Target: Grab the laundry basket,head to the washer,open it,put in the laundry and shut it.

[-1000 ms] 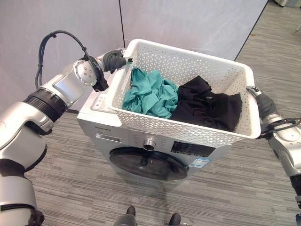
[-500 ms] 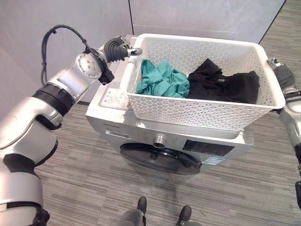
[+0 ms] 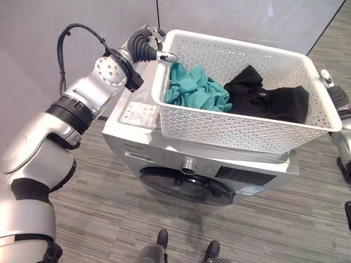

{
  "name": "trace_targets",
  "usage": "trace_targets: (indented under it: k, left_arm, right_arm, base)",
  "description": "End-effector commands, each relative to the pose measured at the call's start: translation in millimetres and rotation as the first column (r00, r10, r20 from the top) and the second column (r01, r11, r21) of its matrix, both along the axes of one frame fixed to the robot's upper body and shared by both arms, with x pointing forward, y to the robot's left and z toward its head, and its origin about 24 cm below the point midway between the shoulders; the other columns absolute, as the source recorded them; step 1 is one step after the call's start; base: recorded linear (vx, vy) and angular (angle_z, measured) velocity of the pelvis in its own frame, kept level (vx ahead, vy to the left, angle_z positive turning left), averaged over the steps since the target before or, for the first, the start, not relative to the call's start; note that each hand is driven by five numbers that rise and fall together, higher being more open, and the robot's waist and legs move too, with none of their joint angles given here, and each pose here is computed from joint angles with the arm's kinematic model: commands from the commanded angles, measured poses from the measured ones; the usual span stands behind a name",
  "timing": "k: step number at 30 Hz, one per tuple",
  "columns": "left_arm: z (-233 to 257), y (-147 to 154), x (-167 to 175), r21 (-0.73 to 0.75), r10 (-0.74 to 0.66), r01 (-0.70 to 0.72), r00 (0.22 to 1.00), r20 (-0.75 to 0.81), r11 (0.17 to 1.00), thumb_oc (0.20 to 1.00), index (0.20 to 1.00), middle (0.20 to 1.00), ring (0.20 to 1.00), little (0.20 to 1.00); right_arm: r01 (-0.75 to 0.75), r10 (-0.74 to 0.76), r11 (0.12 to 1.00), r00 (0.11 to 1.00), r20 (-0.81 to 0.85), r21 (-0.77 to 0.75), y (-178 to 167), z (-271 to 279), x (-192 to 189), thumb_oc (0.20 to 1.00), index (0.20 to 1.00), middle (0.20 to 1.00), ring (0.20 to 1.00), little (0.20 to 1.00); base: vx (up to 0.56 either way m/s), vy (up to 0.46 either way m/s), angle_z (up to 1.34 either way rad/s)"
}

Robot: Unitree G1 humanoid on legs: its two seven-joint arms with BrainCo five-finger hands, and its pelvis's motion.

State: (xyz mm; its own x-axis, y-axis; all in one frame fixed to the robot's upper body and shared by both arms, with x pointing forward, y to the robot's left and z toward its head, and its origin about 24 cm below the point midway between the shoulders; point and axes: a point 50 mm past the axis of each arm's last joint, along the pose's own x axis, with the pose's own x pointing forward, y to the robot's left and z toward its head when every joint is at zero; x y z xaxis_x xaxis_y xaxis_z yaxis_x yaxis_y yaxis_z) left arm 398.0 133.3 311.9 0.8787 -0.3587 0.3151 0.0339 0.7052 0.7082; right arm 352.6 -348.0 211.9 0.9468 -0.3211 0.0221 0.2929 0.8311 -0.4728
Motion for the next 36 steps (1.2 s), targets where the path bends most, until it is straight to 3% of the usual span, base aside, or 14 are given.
trace_targets:
  k: [1,10,15,19,27,36]
  left_arm:
    - [58,-23,-10,-0.061,-0.036,0.050,0.978,0.204,0.997,1.000,1.000,1.000,1.000,1.000]
    - [59,-9,-6,-0.061,0.027,-0.015,0.979,0.204,0.998,1.000,1.000,1.000,1.000,1.000]
    - [61,-2,-7,-0.075,0.051,-0.036,0.975,0.217,0.997,1.000,1.000,1.000,1.000,1.000]
    - [52,10,-3,-0.201,0.058,-0.025,0.985,0.162,0.979,1.000,1.000,1.000,1.000,1.000]
    - [55,19,-3,-0.261,0.067,-0.027,0.987,0.146,0.965,1.000,1.000,1.000,1.000,1.000]
    - [52,14,-19,-0.305,-0.047,0.113,0.975,0.217,0.945,1.000,1.000,1.000,1.000,1.000]
  right_arm:
    - [-0.053,0.051,0.999,0.994,0.098,0.014,9,28,5,1.000,1.000,1.000,1.000,1.000]
    - [-0.116,0.113,0.993,0.982,0.148,0.010,26,36,8,1.000,1.000,1.000,1.000,1.000]
    - [-0.130,0.115,0.990,0.960,0.255,0.045,30,46,2,1.000,1.000,1.000,1.000,1.000]
    - [-0.102,0.083,0.994,0.947,0.310,0.044,22,59,-6,1.000,1.000,1.000,1.000,1.000]
    - [-0.091,0.077,0.995,0.953,0.292,0.037,17,59,-9,1.000,1.000,1.000,1.000,1.000]
    - [-0.044,0.031,0.999,0.917,0.397,0.024,1,53,-45,1.000,1.000,1.000,1.000,1.000]
  base:
    - [0.01,0.005,-0.06]
    - [0.00,0.003,-0.03]
    - [-0.01,-0.002,-0.01]
    - [-0.03,-0.019,-0.04]
    - [-0.02,-0.011,-0.01]
    - [-0.02,-0.017,0.02]
